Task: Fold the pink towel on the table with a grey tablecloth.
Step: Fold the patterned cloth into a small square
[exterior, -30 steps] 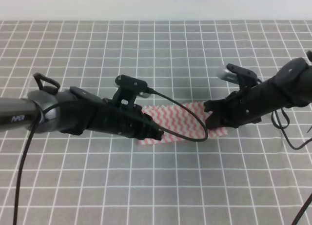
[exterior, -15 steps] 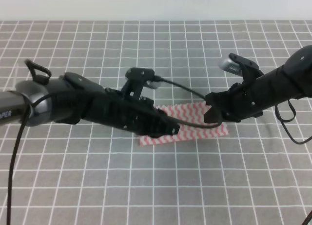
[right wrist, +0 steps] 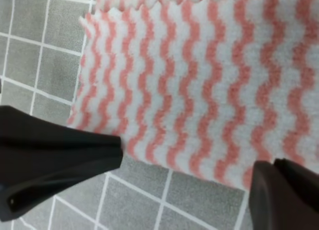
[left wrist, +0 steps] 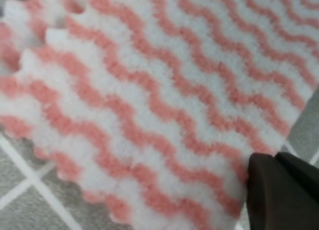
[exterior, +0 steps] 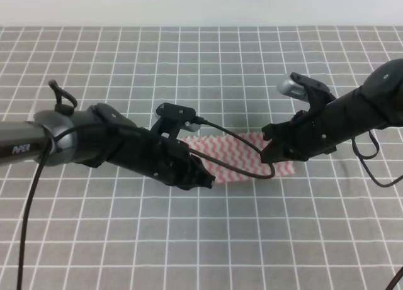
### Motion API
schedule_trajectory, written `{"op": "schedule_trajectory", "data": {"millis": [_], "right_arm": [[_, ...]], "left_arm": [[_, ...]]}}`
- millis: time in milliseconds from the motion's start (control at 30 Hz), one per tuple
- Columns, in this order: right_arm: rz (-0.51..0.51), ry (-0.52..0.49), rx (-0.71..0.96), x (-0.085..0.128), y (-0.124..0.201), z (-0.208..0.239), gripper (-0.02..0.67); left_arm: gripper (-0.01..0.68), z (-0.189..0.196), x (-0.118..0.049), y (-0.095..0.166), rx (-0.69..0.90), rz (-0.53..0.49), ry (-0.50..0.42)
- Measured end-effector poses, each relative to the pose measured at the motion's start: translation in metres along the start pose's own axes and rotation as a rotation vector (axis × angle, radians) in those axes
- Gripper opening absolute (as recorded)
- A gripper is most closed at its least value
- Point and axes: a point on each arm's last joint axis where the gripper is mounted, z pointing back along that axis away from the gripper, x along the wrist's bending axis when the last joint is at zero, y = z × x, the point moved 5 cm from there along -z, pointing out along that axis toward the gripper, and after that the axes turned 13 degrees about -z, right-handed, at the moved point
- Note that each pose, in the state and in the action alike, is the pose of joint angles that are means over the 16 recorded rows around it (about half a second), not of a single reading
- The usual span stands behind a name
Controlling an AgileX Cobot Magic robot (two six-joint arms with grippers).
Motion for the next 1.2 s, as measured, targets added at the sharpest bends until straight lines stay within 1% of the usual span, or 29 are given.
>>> {"op": "schedule_trajectory", "data": {"millis": [200, 467, 733, 867, 1200], "right_arm": [[0.002, 0.003, 0.000, 0.000, 0.000, 0.000, -0.015], [0.002, 0.004, -0.001, 0.000, 0.000, 0.000, -0.015], [0.001, 0.003, -0.001, 0.000, 0.000, 0.000, -0.015], [0.001, 0.003, -0.001, 0.000, 0.000, 0.000, -0.015], [0.002, 0.005, -0.004, -0.001, -0.001, 0.000, -0.015]], "left_arm": [[-0.004, 0.005, -0.003, -0.002, 0.005, -0.018, 0.015], [-0.004, 0.013, -0.003, -0.006, 0.012, -0.041, 0.008], [-0.004, 0.011, 0.010, 0.000, 0.041, -0.037, -0.054], [-0.004, 0.008, 0.015, 0.004, 0.058, -0.030, -0.070], [-0.004, 0.010, 0.017, -0.001, 0.052, -0.031, -0.072]]}}
